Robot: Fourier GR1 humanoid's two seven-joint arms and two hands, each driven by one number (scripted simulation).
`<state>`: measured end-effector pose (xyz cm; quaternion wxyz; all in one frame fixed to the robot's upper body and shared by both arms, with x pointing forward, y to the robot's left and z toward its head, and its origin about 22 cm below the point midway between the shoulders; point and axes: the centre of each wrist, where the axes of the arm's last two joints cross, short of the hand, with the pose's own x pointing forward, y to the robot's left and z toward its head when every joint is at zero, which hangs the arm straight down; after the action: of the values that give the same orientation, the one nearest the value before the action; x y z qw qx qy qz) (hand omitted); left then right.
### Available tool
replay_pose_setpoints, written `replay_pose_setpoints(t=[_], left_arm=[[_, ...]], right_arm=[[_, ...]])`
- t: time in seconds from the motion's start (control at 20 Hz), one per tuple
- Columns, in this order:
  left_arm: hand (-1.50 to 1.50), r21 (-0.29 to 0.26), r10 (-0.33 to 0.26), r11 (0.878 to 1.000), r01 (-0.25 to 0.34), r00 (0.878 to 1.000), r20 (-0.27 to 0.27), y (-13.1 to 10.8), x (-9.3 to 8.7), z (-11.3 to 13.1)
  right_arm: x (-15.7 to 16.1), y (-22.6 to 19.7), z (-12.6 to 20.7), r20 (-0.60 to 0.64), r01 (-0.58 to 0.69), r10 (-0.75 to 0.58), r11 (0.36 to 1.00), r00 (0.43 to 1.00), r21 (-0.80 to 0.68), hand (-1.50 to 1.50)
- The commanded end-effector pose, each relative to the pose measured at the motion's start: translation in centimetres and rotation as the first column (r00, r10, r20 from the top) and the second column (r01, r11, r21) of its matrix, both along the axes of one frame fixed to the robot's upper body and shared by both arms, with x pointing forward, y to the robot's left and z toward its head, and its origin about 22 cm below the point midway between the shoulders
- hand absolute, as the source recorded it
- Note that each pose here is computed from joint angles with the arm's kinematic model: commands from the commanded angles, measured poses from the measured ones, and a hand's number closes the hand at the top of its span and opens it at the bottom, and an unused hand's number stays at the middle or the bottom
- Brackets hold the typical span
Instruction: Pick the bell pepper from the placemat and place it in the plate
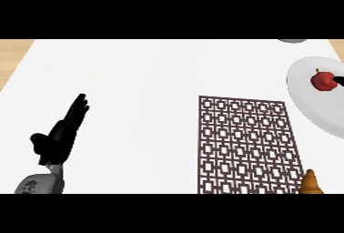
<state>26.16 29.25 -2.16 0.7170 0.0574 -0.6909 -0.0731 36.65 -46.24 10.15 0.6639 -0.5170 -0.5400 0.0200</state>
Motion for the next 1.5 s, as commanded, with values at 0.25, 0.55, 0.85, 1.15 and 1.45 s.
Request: replay_pose_setpoints(t=[0.25,0.55,0.85,1.15,1.45], left_arm=[[0.0,-0.003,0.019,1.0,-0.019,1.0,0.001,-0.6,-0.3,0.4],[0.0,-0.001,0.026,1.0,-0.026,1.0,0.011,0.3,-1.4,0.2],[0.0,0.01,0.037,0.999,-0.037,0.999,0.003,1.5,-2.1,-1.2],[0.0,-0.008,0.014,1.0,-0.014,1.0,0.006,1.6,-0.8,0.0],[0.0,0.011,0.03,1.0,-0.029,0.999,-0.014,1.0,-0.8,-0.8]], right_arm=[[-0.6,-2.1,1.7,0.329,0.058,-0.126,0.976,0.936,0.209,-1.5],[-7.1,-7.4,-1.8,0.449,0.018,-0.19,0.932,0.873,0.361,-1.5],[-14.4,-11.9,-3.8,0.467,-0.042,-0.132,0.938,0.874,0.344,-1.5],[-20.1,-14.5,-4.4,0.467,-0.116,-0.044,0.944,0.883,0.309,-1.5],[-23.2,-14.5,-6.9,0.398,-0.106,-0.013,0.955,0.917,0.276,-1.5]])
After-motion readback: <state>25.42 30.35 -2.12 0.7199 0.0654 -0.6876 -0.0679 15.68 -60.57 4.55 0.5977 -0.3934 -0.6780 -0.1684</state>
